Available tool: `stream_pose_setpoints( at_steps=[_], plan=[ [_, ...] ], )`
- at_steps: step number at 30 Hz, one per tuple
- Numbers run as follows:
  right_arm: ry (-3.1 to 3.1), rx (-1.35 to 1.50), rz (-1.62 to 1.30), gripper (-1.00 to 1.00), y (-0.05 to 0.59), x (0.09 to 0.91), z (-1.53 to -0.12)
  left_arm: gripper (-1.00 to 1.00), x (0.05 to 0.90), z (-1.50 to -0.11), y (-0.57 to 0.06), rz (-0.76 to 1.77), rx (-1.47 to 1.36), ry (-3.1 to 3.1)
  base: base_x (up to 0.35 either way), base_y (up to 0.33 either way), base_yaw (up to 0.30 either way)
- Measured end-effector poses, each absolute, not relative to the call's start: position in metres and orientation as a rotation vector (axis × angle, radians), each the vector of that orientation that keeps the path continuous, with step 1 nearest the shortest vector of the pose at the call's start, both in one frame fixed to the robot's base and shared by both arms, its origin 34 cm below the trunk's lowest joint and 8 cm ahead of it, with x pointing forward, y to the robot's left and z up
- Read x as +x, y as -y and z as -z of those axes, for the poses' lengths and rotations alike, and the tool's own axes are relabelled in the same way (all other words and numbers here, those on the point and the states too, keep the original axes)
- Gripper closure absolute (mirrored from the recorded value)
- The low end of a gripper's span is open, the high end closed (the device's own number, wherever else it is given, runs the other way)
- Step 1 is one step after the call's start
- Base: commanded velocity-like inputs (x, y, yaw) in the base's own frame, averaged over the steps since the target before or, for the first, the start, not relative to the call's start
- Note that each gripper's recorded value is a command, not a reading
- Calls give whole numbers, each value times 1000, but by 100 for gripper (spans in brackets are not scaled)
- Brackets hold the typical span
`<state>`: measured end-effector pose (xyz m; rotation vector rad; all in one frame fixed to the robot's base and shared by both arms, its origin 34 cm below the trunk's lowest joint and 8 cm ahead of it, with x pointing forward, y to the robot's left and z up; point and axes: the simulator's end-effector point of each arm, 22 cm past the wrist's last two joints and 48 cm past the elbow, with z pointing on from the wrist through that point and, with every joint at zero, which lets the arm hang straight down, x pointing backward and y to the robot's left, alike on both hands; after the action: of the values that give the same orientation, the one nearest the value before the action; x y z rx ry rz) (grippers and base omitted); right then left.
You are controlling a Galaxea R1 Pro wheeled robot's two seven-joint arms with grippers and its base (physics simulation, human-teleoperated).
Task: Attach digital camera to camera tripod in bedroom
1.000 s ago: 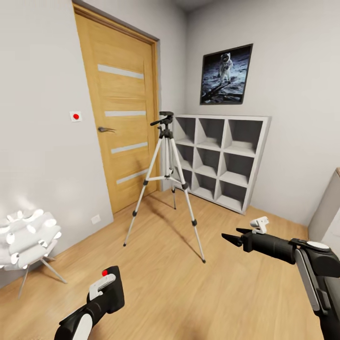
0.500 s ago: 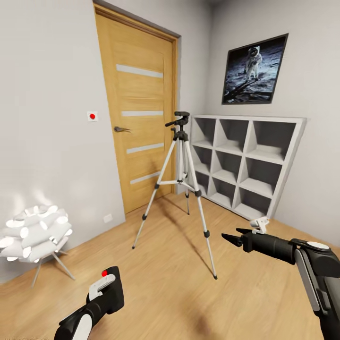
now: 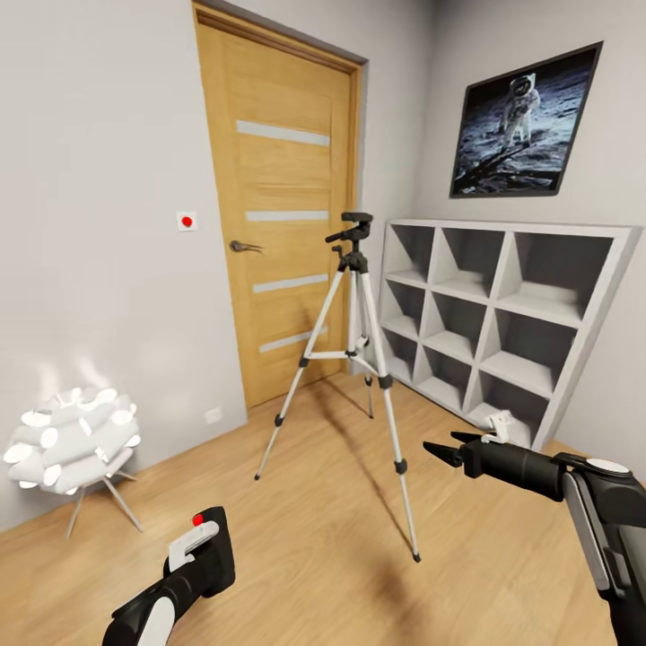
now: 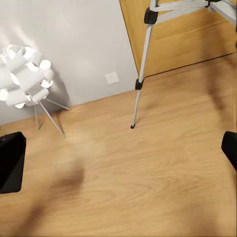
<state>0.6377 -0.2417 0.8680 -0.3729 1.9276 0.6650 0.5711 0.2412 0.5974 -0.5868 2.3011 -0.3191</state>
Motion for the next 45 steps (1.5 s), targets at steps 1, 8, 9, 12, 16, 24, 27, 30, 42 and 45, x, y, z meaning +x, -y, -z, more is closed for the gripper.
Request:
stream_pose_setpoints(
  at_steps=[1, 8, 9, 12, 16, 24, 27, 30, 42, 45],
  plan=[
    [-1919, -357, -653, -100, 249, 640, -871, 100, 570, -596, -241, 318, -587, -2305, 162, -300, 23],
    [-1895, -329, -609, -100, 271, 643, -878, 100, 569, -594, -243, 299, -578, -2311, 160, -301, 10],
    [-1896, -329, -600, -100, 274, 643, -878, 100, 569, -594, -244, 295, -575, -2312, 158, -302, 4],
    [-1905, -332, -576, -100, 284, 641, -877, 100, 569, -594, -245, 287, -570, -2314, 158, -302, 2],
    [-1912, -336, -560, -100, 290, 640, -875, 100, 569, -593, -246, 280, -568, -2315, 158, -302, 1],
    [-1926, -347, -545, -100, 292, 639, -872, 100, 561, -588, -253, 256, -586, -2325, 162, -302, 0],
    [-1934, -347, -536, -100, 293, 638, -868, 100, 548, -581, -260, 231, -606, -2338, 167, -302, 8],
    [-1964, -344, -500, -100, 299, 638, -859, 100, 532, -576, -277, 199, -651, -2330, 168, -302, 50],
    [-2020, -409, -258, -100, 328, 642, -836, 100, 453, -561, -335, 77, -798, -2308, 169, -302, 173],
    [-2017, -436, -288, -100, 322, 639, -836, 100, 441, -558, -351, 46, -840, -2303, 169, -302, 240]
  ],
)
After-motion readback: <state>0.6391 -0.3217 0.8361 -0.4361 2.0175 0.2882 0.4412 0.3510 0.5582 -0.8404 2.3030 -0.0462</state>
